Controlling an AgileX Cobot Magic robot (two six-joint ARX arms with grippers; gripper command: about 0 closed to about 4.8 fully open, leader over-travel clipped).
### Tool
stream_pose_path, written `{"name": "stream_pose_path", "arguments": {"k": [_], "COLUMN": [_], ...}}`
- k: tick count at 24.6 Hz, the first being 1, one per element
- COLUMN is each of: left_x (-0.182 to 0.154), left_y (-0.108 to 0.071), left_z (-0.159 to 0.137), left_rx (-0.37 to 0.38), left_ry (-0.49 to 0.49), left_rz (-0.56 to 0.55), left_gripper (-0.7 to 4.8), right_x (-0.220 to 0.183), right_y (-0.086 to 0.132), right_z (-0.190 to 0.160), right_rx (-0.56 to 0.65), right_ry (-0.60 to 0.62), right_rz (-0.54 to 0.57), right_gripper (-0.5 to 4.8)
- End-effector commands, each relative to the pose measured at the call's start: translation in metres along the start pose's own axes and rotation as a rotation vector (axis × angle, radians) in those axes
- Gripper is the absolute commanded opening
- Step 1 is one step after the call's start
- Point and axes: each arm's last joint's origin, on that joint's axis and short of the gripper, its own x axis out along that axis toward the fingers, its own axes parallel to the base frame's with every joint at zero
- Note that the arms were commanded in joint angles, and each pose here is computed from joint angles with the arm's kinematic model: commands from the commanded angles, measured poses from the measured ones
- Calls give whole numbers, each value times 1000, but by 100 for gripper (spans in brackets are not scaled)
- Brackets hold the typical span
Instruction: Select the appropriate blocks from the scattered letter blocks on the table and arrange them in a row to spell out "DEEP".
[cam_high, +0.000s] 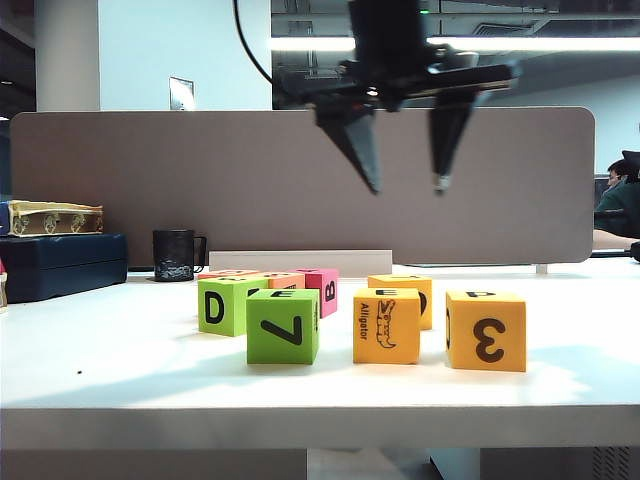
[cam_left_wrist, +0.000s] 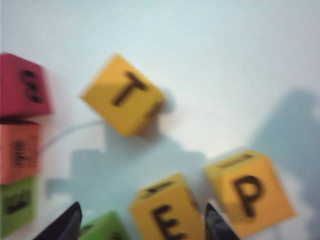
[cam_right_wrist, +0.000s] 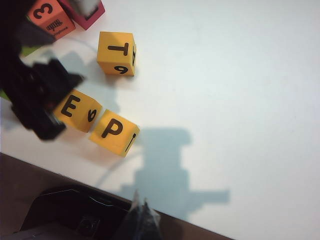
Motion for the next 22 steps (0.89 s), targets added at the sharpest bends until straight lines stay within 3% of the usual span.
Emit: {"name": "stream_pose_path", "arguments": {"k": [1,5,8,12,15,18,21,22], "left_x": [0,9,14,18,22,28,37,42], "left_y": [29,79,118,172,206,220,221,221], "left_z": [4,7,7,4,0,2,5,6], "left_rx": [4,-69,-140,-195,-273,-268,-184,-164], "left_ry": [17,61,78,93,81,34,10,6], "left_rz": [68,128,169,217,135,-8,-12,-12], "left_gripper": [309,308,267,268,268,272,285,322], "right_x": [-2,-2,-1,3,11,20,28,31], "right_y": [0,0,4,10,14,24,33,37], "right_z": [2,6,9,15,20,25,27,28], "right_rx": [-3,-3,-8,-13,7,-27,-52,-59], "right_ry": [-24,-69,-89,-98,-82,-71,-45,-31], "right_rz": [1,12,139,332,438,467,490,498], "right_gripper": [-1,-1,-1,-1,-1,-1,-1,-1]}}
